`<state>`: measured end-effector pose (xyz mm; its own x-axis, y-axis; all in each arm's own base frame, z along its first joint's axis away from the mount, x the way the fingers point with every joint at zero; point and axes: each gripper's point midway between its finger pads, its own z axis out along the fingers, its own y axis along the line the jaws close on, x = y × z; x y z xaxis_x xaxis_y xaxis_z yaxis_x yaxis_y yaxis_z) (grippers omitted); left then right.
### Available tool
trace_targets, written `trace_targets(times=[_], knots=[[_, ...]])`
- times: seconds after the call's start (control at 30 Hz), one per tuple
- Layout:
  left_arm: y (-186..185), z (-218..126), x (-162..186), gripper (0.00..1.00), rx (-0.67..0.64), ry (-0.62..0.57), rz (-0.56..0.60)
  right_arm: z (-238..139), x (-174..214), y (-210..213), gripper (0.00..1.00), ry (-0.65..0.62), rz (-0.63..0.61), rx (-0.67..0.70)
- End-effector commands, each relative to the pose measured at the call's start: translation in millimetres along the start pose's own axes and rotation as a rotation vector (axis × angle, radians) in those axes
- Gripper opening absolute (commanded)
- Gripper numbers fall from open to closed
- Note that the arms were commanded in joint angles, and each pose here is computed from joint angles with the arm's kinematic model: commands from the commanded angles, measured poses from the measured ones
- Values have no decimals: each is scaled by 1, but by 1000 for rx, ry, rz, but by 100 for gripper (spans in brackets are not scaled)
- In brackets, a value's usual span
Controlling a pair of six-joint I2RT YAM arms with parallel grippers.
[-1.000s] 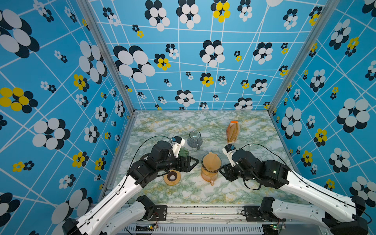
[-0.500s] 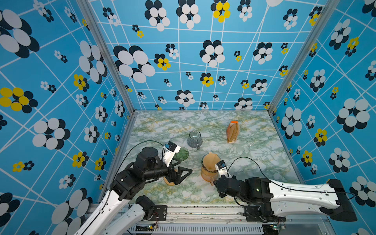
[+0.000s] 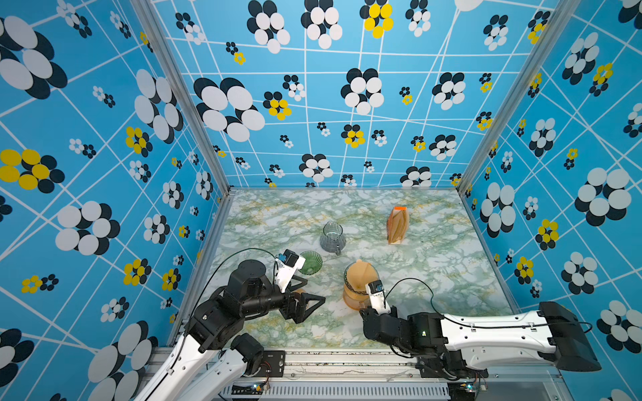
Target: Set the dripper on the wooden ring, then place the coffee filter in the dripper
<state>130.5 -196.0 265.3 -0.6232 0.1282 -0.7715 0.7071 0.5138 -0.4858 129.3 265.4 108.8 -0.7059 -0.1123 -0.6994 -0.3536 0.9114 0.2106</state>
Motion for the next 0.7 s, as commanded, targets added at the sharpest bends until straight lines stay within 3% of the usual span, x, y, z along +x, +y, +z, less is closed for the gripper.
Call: trace_targets(times=[0.0,0.33,0.67], knots=[[0,0,-3,99,8,-21,-2,5,1,0,29,-32,20,16],[0,0,-2,99,8,-28,-6,11,7,-11,29,-47,0,120],[1,0,-3,99,6,-31,-6,18,10,-11,29,-77,16,107]])
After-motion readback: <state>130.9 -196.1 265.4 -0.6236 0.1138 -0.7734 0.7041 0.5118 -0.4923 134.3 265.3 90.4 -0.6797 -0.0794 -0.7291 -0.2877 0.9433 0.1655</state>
